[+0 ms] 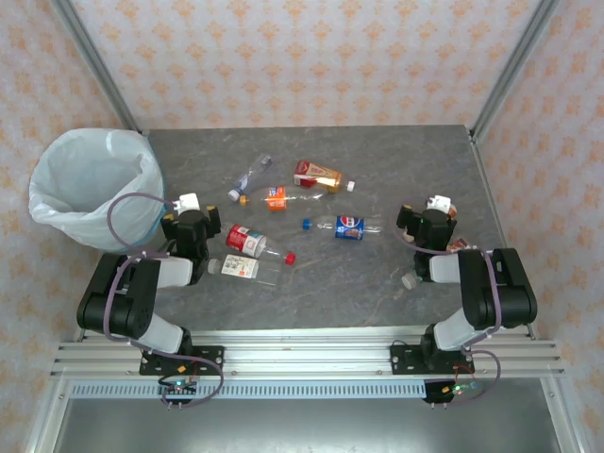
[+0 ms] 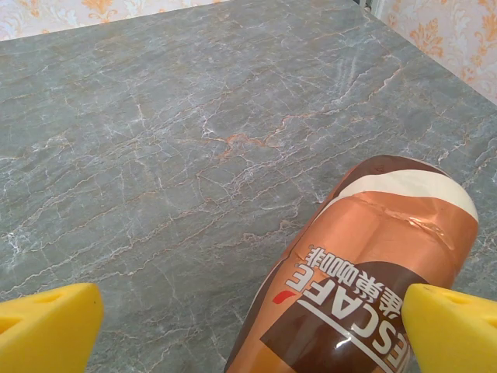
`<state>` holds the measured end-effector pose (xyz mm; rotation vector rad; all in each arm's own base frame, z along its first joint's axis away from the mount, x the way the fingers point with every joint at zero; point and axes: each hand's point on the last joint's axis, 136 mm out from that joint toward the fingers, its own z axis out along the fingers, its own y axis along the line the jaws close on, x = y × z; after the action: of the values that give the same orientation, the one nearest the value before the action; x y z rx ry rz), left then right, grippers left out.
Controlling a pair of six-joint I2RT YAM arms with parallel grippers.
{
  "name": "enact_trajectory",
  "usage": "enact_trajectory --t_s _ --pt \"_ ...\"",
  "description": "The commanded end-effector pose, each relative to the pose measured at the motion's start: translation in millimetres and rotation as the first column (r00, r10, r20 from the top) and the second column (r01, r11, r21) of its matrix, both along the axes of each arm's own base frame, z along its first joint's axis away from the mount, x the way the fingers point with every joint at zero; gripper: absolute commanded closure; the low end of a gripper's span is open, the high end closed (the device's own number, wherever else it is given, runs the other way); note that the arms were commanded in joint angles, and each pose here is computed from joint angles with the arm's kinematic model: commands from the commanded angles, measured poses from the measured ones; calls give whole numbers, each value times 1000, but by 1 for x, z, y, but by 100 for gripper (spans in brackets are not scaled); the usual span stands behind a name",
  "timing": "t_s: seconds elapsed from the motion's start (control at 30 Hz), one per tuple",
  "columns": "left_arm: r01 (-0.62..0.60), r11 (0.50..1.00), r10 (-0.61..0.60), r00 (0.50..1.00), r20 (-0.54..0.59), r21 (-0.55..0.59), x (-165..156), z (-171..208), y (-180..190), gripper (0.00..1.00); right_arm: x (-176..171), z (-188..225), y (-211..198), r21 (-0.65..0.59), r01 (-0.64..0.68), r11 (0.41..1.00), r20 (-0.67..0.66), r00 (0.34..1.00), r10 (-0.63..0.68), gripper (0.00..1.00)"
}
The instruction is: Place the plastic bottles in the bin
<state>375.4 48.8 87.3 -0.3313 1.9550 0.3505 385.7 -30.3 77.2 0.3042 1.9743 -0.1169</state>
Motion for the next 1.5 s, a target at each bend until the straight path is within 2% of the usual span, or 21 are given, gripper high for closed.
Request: enact_trajectory --t_s 0.0,0.97,1.1,1.23,1.37,1.47 --pt "-48 999 48 997 60 9 2 15 7 0 5 14 -3 -3 22 1000 48 999 -22 1" --pt "-45 999 44 997 60 20 2 16 5 0 5 14 -2 -2 11 1000 47 999 -11 1" --pt "11 1000 -12 999 36 23 8 20 -4 0 3 23 0 -1 4 1000 55 998 -4 1" --pt "4 999 -2 999 -35 50 12 36 -6 0 -2 40 4 0 -28 1000 60 998 27 1" --pt "-10 995 14 999 -35 102 10 53 -12 0 -6 58 9 18 -47 999 60 997 46 1" --pt "-30 994 35 998 -47 105 7 62 -17 0 -7 71 10 76 -38 996 72 997 32 1"
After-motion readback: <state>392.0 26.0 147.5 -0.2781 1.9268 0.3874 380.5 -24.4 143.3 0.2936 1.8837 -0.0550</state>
